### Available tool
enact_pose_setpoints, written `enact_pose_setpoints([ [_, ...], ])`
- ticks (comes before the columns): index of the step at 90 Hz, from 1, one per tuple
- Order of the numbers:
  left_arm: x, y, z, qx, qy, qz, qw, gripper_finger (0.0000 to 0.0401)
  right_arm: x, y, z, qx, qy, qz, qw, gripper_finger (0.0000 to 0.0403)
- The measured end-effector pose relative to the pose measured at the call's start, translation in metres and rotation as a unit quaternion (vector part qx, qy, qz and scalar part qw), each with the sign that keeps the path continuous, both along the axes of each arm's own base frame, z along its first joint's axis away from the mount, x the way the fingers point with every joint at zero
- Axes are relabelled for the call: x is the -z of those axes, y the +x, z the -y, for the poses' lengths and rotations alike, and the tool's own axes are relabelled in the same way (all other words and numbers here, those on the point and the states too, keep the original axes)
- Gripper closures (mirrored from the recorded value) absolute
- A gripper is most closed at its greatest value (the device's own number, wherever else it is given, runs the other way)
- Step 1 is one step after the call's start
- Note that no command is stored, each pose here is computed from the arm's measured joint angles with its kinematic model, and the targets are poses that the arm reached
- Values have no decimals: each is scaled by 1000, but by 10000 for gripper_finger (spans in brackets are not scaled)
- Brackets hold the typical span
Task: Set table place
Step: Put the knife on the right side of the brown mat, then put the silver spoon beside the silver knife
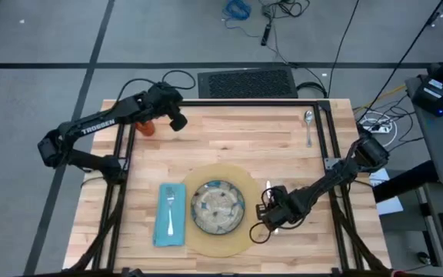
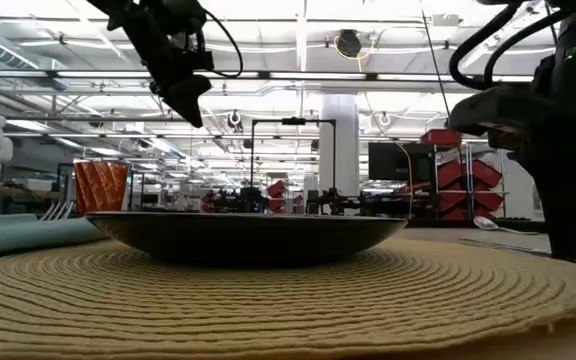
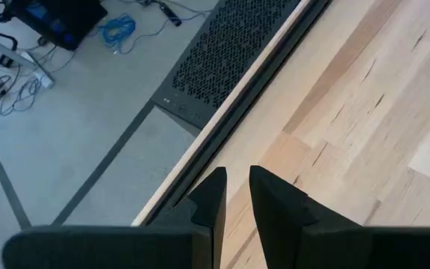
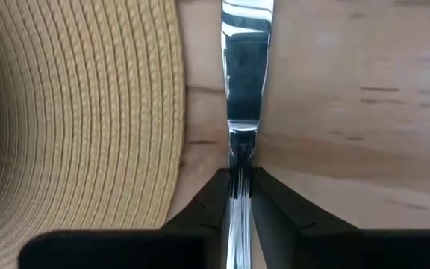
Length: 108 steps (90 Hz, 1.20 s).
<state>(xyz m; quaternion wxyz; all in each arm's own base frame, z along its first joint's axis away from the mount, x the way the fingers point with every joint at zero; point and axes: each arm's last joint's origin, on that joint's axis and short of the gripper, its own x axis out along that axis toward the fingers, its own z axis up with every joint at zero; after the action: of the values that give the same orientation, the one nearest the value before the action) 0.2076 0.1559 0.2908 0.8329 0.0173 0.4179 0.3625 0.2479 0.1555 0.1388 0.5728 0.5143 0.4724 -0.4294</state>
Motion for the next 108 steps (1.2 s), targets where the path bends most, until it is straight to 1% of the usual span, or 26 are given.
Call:
enact_pose_setpoints([
  [16, 0, 0, 0, 0, 0, 0, 1000, 351, -1, 0, 0, -10, -7, 0, 1000, 361],
  [55, 0, 0, 0, 0, -1, -1, 1000, 351, -1, 1, 0, -24, -12, 8, 1000, 297],
  [74, 0, 0, 0, 0, -1, -1, 1000, 351, -6, 0, 0, -46, -14, 7, 999, 279],
  [78, 0, 0, 0, 0, -1, -1, 1000, 351, -12, 0, 1, -55, -24, 8, 998, 278],
  [86, 0, 0, 0, 2, -2, 0, 1000, 351, -33, 2, 4, -71, -49, 12, 996, 277],
  [94, 0, 0, 1, 8, -8, 4, 1000, 351, -55, 0, 12, -87, -102, 1, 991, 277],
  [101, 0, 0, 1, 10, -10, 6, 1000, 351, -80, 0, 23, -94, -148, 0, 985, 277],
  [104, 0, 1, 1, 11, -10, 6, 1000, 351, -89, -1, 30, -91, -168, -12, 981, 277],
  [108, 0, 1, 1, 11, -10, 6, 1000, 351, -96, -5, 42, -84, -191, -44, 977, 277],
])
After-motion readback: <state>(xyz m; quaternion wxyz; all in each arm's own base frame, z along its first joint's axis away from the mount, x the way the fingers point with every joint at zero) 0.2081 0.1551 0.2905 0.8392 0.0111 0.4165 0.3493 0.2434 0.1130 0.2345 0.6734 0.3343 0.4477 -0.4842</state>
